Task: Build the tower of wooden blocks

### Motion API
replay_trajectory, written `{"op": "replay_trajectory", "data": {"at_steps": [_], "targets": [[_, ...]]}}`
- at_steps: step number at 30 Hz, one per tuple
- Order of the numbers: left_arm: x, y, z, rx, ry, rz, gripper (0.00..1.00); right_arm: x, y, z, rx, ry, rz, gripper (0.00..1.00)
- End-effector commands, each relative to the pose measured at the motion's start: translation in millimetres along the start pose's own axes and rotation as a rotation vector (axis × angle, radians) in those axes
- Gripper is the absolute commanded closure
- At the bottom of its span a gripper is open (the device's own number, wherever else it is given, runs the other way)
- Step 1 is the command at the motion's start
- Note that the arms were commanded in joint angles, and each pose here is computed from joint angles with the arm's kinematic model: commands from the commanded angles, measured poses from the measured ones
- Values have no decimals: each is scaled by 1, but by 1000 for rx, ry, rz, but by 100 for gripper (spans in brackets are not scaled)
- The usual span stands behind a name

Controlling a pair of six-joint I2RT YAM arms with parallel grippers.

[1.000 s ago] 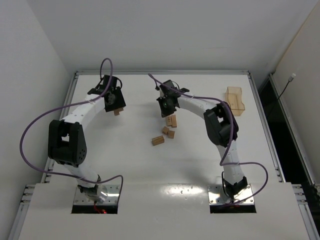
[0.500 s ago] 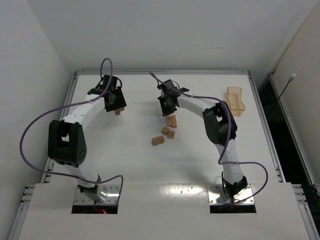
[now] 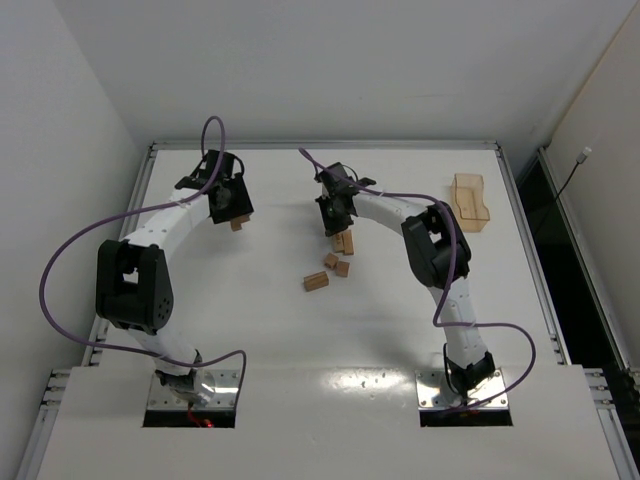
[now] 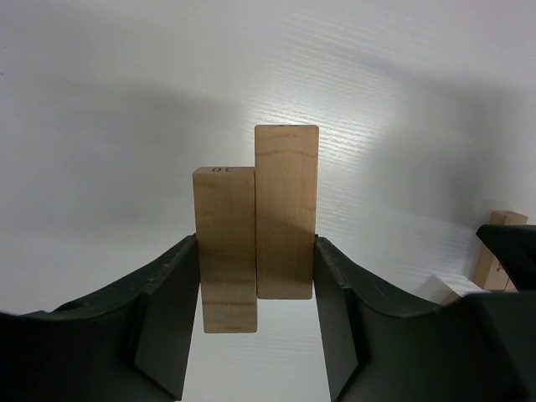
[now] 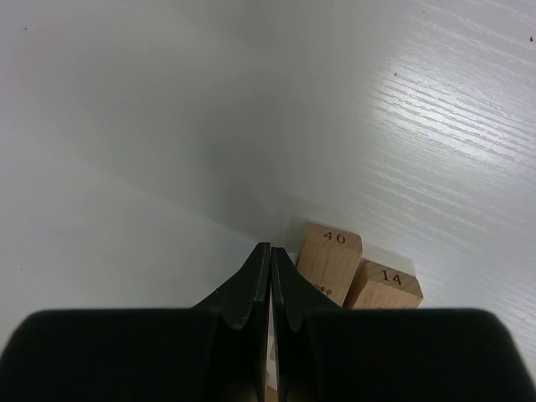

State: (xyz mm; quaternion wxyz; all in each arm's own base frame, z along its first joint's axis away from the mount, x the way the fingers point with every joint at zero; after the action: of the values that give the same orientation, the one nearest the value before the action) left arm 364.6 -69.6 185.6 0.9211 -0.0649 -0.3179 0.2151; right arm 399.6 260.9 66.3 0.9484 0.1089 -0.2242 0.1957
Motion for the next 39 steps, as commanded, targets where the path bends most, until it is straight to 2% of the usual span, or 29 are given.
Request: {"op": "replay_trajectory", "data": {"at_steps": [1, 15, 19, 26, 31, 34, 35, 36, 39], "targets": [[10, -4, 4, -35, -35, 31, 100, 11, 3, 4, -11, -45, -10, 100], [11, -6, 2, -42, -30, 31, 100, 9, -3, 9, -35, -40, -18, 100], [11, -6, 2, -42, -30, 31, 100, 13, 1, 11, 18, -52, 5, 100], [9, -7, 0, -53, -12, 30, 100, 64, 21, 40, 75, -235, 98, 100], [8, -8, 0, -60, -7, 29, 100, 80, 21, 54, 78, -286, 208, 99], [8, -8, 0, -60, -7, 29, 100, 75, 9, 63, 29, -281, 286, 69], [8, -8, 0, -60, -7, 29, 100, 73, 7, 67, 13, -280, 302, 69], [8, -8, 0, -60, -7, 29, 100, 75, -2, 78, -27, -294, 313, 58], [5, -15, 4, -77, -8, 14, 100, 63, -21, 88, -70, -274, 317, 35]]}}
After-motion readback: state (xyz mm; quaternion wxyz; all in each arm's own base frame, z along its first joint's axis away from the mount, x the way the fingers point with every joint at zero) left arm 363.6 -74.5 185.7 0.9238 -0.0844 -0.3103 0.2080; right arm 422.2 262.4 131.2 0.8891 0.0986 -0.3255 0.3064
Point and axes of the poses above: each gripper's point midway between its finger pads, its own z axis back along the fingers, its own y axis along the line the jaws close on, x = y × z, the point moved 8 cm from there along z, back along the fingers, and after that the axes turned 6 degrees about z, right-handed, at the moved point
